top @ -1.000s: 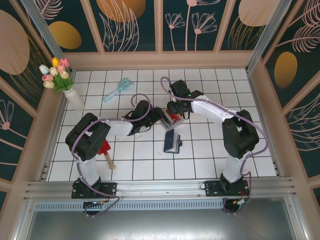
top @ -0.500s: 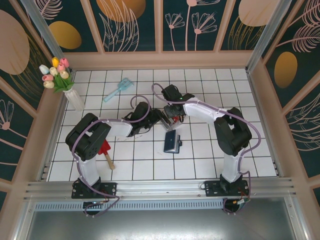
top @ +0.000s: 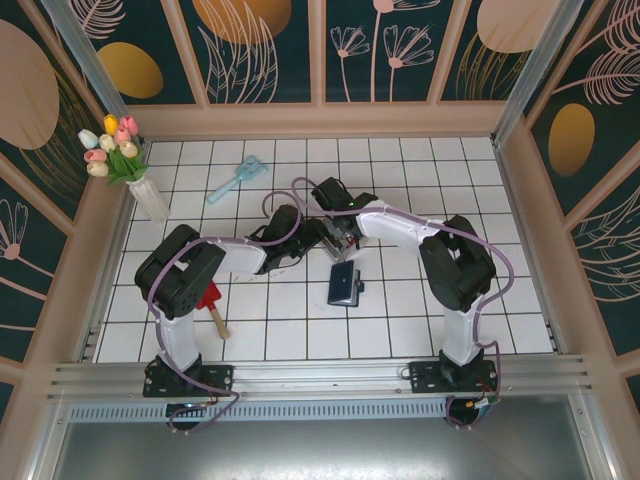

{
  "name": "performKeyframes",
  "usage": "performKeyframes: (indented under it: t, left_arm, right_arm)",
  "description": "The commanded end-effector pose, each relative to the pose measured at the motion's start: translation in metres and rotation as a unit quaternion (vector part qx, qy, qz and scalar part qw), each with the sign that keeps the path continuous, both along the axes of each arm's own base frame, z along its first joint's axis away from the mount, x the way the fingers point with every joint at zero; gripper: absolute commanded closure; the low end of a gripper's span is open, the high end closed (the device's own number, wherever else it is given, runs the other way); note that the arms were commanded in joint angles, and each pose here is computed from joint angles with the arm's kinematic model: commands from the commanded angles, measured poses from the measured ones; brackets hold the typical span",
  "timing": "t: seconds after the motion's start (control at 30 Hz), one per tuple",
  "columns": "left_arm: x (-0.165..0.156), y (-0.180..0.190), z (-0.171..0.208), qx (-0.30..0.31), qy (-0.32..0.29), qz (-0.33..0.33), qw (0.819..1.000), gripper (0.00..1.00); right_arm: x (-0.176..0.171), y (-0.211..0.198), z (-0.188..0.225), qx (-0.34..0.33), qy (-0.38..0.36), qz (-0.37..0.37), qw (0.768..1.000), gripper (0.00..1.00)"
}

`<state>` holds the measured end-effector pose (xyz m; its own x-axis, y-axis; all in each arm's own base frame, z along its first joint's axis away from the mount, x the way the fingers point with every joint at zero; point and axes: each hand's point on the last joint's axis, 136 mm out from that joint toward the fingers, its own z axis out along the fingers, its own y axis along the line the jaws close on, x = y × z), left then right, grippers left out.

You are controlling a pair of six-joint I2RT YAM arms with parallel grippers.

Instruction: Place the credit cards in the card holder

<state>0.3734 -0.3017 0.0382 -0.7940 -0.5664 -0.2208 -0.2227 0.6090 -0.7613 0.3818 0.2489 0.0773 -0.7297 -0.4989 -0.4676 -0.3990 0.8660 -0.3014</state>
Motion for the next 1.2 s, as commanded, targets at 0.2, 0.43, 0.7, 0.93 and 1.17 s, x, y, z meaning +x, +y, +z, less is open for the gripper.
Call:
performKeyframes:
  t: [0.2, 0.43, 0.7, 0.93, 1.17]
  left_arm:
    - [-0.004, 0.003, -0.015, 0.004, 0.017, 0.001, 1.0, 0.47]
    - [-0.005, 0.003, -0.016, 0.007, 0.017, 0.0, 1.0, 0.47]
    - [-0.004, 0.002, -0.016, 0.006, 0.017, -0.002, 1.0, 0.48]
    - [-0.005, 0.003, -0.016, 0.006, 0.018, -0.001, 1.0, 0.48]
    - [-0.003, 0.002, -0.014, 0.005, 0.016, -0.001, 1.0, 0.48]
  right_arm:
    - [0.007, -0.015, 0.014, -0.038, -0.026, -0.018, 0.999, 0.62]
    - [0.006, -0.015, 0.017, -0.034, -0.026, -0.022, 0.999, 0.65]
    - [0.007, -0.015, 0.029, -0.032, -0.035, -0.024, 0.999, 0.65]
    - [0.007, -0.015, 0.026, -0.031, -0.031, -0.022, 0.999, 0.66]
    - [0.006, -0.014, 0.031, -0.022, -0.033, -0.024, 0.999, 0.75]
